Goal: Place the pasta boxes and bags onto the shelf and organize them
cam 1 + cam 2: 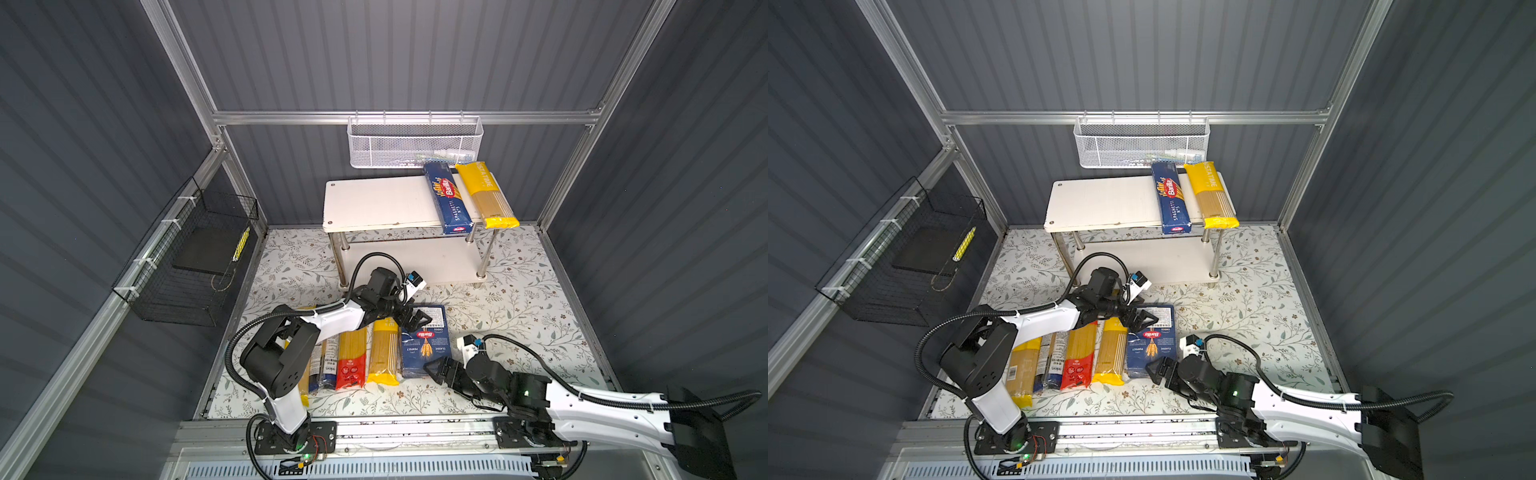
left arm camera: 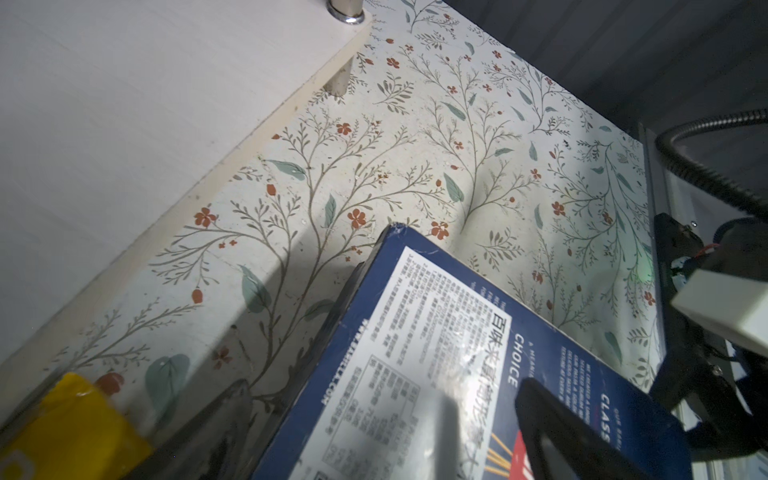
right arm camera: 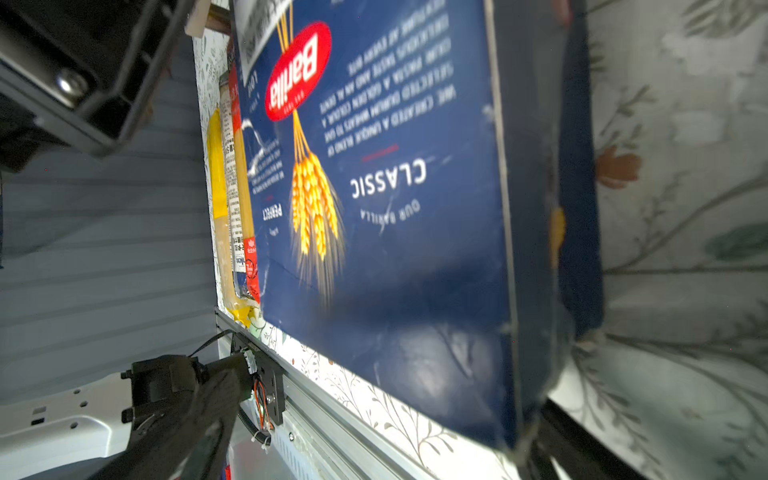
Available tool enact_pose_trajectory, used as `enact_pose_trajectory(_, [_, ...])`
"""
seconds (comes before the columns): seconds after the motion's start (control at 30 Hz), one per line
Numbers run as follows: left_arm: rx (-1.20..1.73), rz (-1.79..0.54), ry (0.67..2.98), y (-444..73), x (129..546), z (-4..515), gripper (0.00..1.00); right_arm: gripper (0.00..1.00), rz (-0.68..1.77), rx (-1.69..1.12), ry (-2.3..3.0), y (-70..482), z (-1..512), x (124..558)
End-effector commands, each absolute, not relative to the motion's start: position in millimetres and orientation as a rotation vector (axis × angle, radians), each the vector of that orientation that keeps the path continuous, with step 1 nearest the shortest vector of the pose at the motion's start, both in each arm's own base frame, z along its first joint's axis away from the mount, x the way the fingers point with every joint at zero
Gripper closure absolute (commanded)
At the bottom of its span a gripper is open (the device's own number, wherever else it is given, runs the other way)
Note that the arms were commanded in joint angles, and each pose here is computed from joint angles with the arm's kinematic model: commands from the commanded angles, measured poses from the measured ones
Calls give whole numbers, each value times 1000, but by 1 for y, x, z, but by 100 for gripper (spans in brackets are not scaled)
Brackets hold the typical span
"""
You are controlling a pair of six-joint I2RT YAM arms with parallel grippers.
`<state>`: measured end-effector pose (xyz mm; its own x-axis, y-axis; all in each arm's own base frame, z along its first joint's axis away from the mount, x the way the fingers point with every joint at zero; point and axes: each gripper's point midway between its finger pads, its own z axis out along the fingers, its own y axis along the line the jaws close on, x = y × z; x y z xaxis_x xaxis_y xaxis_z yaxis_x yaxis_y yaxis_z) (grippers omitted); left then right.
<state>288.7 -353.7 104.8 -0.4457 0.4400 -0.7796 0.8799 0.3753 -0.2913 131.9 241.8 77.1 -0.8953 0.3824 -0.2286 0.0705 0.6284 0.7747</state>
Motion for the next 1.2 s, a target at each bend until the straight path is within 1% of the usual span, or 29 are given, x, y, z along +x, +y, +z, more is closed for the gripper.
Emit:
enact_pose_trajectory(0.0, [1189, -1077, 2089, -356, 249, 95, 0, 1, 1068, 429, 2445, 222, 74, 139])
enact_pose_trajectory(0.2, [1172, -1115, 2093, -353, 237, 97, 0, 1, 1036, 477, 2381, 203, 82, 144])
enact_pose_trajectory(0.43, [1158, -1129, 2088, -346, 223, 109, 0, 1, 895, 496, 2351, 174, 91, 156])
enact_pose_trajectory(0.73, [1135, -1065, 2145, -335, 196, 105, 0, 1, 851, 418, 2363, 170, 109, 184])
enact_pose_trajectory(0.83, [1078, -1041, 2151, -329, 198, 108, 0, 1, 850, 352, 2371, 179, 120, 198])
enact_pose_trajectory(1.0, [902, -878, 2292, -311, 217, 96, 0, 1, 811, 265, 2383, 185, 135, 218])
enact_pose_trajectory(1.17, [775, -819, 2330, -303, 227, 104, 0, 1, 820, 235, 2367, 182, 151, 234])
